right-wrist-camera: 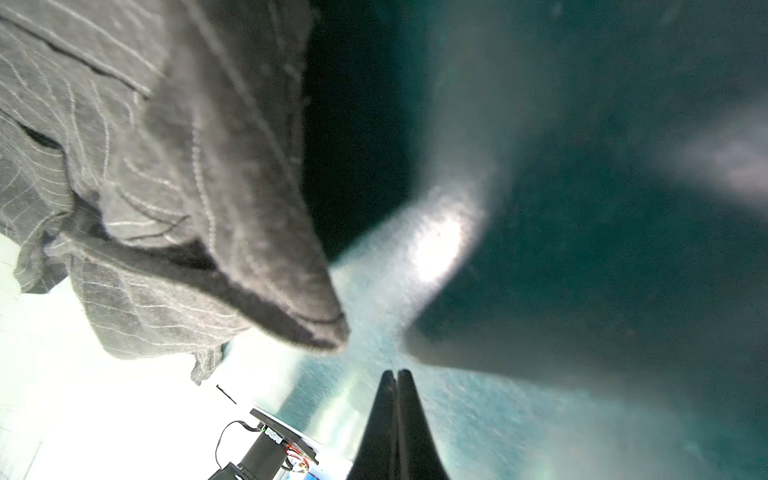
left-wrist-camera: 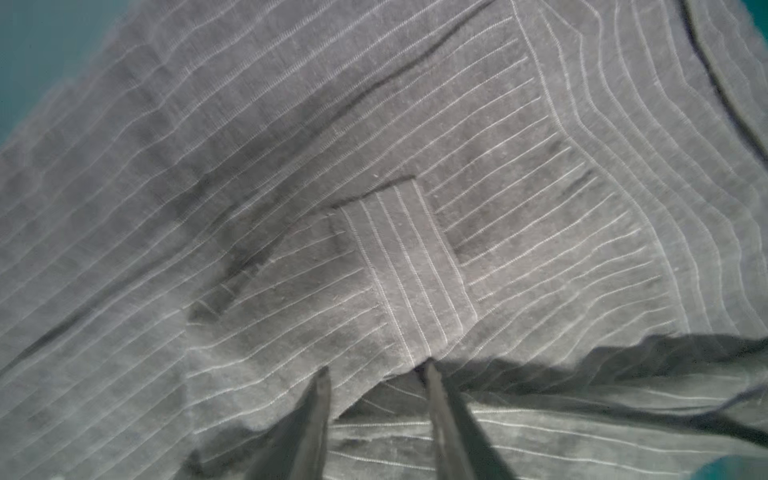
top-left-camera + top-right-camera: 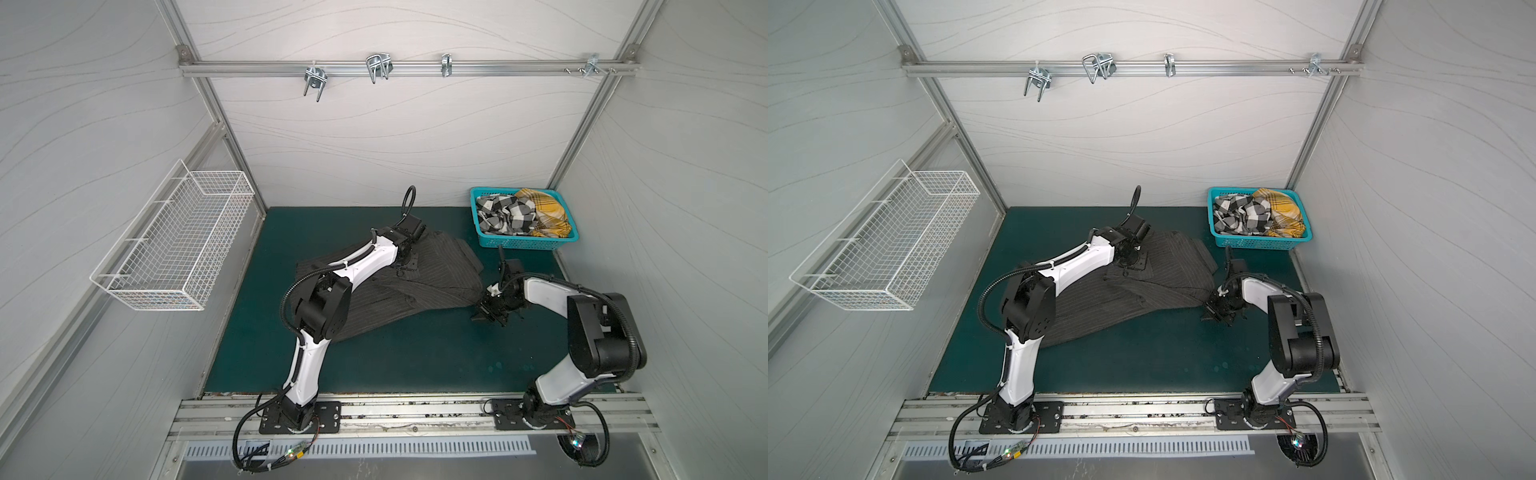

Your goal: Fold and stack the long sleeve shirts

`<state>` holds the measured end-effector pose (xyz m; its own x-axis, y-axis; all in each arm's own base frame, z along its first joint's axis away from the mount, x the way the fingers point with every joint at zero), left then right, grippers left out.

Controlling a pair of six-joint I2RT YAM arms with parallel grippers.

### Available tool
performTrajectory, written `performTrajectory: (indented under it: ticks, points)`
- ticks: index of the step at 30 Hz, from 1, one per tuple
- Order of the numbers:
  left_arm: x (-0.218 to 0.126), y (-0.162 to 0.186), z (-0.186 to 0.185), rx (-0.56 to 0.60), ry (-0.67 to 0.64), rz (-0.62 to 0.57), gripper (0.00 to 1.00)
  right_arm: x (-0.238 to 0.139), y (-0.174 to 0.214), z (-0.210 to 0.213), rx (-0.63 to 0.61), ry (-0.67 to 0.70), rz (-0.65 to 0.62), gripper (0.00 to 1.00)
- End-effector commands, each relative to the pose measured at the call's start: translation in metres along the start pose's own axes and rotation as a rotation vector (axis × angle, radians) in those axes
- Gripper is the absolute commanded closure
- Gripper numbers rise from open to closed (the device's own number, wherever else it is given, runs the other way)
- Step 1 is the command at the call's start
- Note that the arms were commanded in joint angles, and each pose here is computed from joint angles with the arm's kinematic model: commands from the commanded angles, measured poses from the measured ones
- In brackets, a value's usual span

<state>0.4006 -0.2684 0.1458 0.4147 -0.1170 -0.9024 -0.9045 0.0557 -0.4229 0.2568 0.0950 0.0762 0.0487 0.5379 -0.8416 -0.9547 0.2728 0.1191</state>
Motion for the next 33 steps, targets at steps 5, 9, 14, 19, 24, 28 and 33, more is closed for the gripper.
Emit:
performTrajectory:
  ticks: [5, 9, 14, 19, 24, 28, 33]
  points:
    - [0.027, 0.023, -0.027, 0.207, -0.047, 0.049, 0.47, -0.008, -0.001, 0.003, -0.007, 0.001, -0.008, 0.99]
    - [0.040, 0.019, -0.034, 0.217, -0.081, 0.049, 0.49, -0.007, -0.001, 0.003, -0.008, 0.001, -0.006, 1.00]
    - [0.057, 0.010, -0.030, 0.224, -0.181, 0.009, 0.49, -0.005, 0.000, 0.001, -0.009, -0.001, 0.003, 1.00]
    - [0.058, -0.009, -0.020, 0.197, -0.240, -0.055, 0.54, -0.002, 0.003, -0.004, -0.006, 0.009, 0.010, 1.00]
    - [0.063, -0.013, -0.014, 0.165, -0.207, -0.038, 0.79, 0.000, 0.002, -0.009, 0.014, 0.007, 0.010, 1.00]
    - [0.060, -0.013, -0.013, 0.154, -0.194, -0.035, 1.00, -0.001, 0.001, -0.009, 0.012, 0.005, 0.007, 1.00]
    - [0.039, -0.023, -0.016, 0.108, -0.154, -0.084, 1.00, -0.003, 0.000, -0.007, 0.013, 0.004, 0.003, 1.00]
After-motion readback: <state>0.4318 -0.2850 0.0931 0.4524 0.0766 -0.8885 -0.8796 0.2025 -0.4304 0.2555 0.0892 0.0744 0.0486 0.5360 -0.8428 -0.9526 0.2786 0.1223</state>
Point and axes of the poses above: each gripper's point midway between its finger pads, its own x axis out along the fingers, its own z axis along the line the jaws close on, y = z × x, the point moved 6 cm from there along -x, back along the fingers, and after that the axes turned 8 degrees about -x, right-handed, at the moved point
